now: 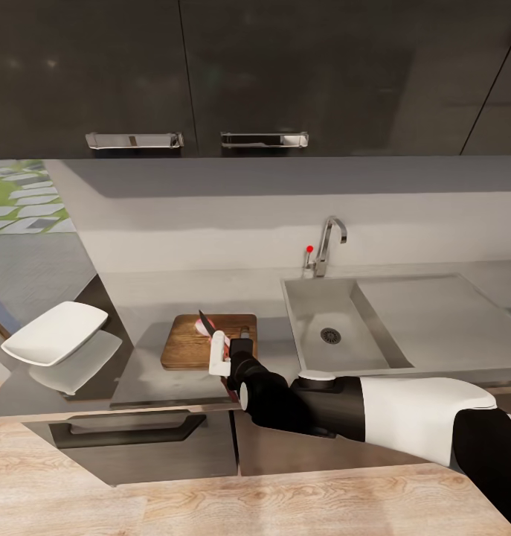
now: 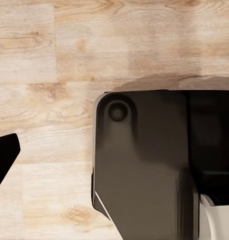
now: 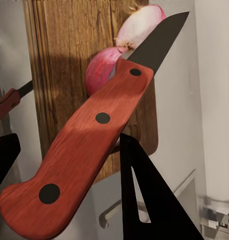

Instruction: In the kitchen, take the Vidalia onion out of the sink, dice it on the chopping board with the paring knife, put the diced onion into the bowl on the countertop, then place both the paring knife and the chopping board into the sink.

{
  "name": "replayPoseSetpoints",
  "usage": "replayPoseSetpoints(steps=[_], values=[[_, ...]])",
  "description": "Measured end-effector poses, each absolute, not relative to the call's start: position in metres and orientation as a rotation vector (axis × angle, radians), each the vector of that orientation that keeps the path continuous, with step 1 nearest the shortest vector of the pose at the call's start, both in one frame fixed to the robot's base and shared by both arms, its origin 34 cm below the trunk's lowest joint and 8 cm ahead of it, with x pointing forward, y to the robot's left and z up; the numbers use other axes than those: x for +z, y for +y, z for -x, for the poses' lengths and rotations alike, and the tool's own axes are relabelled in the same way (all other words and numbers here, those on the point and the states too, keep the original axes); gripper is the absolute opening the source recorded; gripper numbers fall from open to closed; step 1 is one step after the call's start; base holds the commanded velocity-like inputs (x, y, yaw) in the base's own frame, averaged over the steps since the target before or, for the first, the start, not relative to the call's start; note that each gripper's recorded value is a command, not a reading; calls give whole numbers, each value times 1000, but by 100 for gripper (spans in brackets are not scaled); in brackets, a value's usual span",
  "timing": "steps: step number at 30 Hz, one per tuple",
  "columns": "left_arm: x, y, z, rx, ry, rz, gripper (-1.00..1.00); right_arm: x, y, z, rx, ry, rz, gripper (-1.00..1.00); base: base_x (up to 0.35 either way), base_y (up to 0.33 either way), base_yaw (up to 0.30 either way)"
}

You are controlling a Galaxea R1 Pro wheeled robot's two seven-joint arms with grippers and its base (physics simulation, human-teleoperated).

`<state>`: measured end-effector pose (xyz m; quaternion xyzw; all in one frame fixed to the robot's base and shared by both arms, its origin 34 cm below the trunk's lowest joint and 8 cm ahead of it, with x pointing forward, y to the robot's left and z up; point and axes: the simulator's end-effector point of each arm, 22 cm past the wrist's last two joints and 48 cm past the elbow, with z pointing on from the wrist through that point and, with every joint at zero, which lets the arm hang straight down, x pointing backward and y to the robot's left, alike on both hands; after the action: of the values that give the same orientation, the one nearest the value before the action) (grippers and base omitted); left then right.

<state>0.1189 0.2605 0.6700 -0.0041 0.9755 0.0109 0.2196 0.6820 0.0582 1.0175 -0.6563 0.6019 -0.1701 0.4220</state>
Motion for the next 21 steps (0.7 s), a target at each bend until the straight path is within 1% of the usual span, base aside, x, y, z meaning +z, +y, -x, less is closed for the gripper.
replayPoseSetpoints(steps=[21], values=[[670, 260, -119, 30, 2699, 11, 100, 1011, 54, -681, -411, 1539, 1646, -100, 0, 0, 0]])
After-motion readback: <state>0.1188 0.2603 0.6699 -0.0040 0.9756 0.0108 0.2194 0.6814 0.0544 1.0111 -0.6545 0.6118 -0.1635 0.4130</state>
